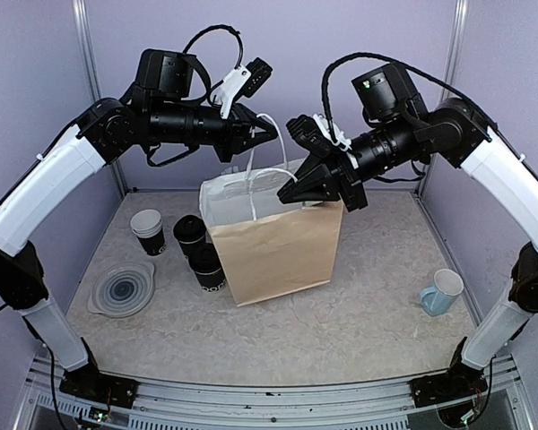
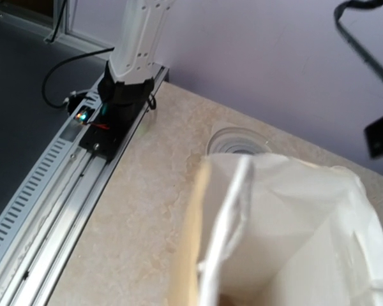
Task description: Pack the takeout coffee
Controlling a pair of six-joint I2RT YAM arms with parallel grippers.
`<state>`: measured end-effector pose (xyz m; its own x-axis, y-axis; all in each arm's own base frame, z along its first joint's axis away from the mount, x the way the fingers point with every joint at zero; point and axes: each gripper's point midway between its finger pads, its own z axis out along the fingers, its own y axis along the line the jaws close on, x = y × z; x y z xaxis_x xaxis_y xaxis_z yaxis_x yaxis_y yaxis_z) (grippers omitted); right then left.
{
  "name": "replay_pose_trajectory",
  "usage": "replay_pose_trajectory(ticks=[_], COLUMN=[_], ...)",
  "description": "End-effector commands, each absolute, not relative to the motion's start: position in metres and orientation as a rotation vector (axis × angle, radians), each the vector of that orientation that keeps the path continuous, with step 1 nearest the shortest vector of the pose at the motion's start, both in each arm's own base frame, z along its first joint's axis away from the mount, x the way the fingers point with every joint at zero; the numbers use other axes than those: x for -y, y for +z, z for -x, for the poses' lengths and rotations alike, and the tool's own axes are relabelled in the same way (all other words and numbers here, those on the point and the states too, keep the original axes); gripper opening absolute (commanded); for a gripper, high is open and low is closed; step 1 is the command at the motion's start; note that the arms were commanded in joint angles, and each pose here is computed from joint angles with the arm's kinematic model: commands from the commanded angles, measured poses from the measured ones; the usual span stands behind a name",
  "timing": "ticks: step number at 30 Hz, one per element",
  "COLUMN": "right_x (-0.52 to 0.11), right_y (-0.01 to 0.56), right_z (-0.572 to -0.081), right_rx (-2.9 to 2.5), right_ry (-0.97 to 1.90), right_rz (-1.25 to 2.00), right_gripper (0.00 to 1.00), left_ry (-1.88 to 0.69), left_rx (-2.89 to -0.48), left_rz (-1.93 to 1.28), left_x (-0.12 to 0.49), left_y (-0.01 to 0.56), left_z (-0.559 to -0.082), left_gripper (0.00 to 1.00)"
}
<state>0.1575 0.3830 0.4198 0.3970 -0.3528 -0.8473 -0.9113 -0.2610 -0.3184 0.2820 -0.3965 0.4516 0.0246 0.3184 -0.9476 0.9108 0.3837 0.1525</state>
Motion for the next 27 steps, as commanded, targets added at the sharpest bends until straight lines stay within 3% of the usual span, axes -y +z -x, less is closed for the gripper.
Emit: replay_pose_trajectory(ticks=[1,20,21,22,24,27], right_x=[-0.371,-0.368,-0.368,-0.367,-0.364,-0.346], right_y=[0.425,0.41,0.406,0.403,0.394,0.382], right_z=[-0.15,-0.147,-0.146,-0.147,-0.149,-0.146], right_rx=[-1.092,-1.129,-1.139,-1.148,-1.179,-1.196], right_ry=[0.829,0.852,0.857,0.854,0.834,0.845], right_rz=[1.806,1.822,1.826,1.829,1.842,1.882], right_gripper=[0.0,0.0,0.0,0.02,0.31,0.63], left_ry=[-0.688,-0.693,-0.684,-0.67,-0.621,-0.557], left_rx=[-1.529,-1.617,-1.631,-1.652,-1.713,-1.777], left_rz=[-1.15,-1.186,-1.187,-1.188,-1.195,-1.275], left_x=[0.401,0.409,0.409,0.408,0.406,0.402], left_y=[0.448,0.41,0.405,0.399,0.384,0.36], left_z=[-0.281,-0.286,-0.287,-0.29,-0.294,-0.284], left_gripper=[0.0,0.01,0.08,0.24,0.53,0.89])
